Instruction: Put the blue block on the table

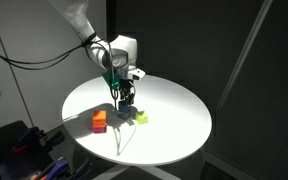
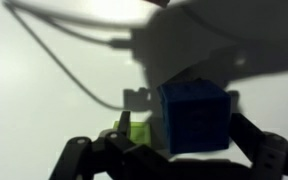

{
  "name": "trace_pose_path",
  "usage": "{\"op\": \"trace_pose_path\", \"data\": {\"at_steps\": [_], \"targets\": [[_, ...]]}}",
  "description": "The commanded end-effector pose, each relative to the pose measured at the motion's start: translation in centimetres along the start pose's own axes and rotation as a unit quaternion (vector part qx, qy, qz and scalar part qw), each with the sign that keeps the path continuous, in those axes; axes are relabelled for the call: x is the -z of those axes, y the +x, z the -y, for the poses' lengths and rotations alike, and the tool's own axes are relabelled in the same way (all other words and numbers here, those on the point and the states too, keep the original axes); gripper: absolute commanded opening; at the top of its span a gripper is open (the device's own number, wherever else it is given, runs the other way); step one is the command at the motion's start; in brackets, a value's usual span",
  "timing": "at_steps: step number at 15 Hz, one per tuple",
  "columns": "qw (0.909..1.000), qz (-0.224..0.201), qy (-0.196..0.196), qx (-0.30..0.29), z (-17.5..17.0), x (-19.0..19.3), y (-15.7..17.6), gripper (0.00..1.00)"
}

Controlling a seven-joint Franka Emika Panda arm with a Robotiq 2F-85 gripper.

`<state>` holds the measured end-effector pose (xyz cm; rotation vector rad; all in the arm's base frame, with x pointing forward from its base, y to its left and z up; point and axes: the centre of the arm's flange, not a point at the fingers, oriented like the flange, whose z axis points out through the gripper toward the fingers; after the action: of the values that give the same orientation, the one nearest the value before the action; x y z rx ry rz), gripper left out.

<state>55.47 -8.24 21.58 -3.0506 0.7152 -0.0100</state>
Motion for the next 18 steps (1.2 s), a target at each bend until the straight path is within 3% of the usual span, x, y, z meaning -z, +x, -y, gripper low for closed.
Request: {"op": "trace_pose_path", "data": {"at_steps": [1, 18], "targets": [[0.9998, -0.012, -0.004, 0.018, 0.6, 0.0, 1.0, 1.00], [0.9990, -0.008, -0.025, 0.037, 1.4, -1.9, 1.7, 1.00]]}}
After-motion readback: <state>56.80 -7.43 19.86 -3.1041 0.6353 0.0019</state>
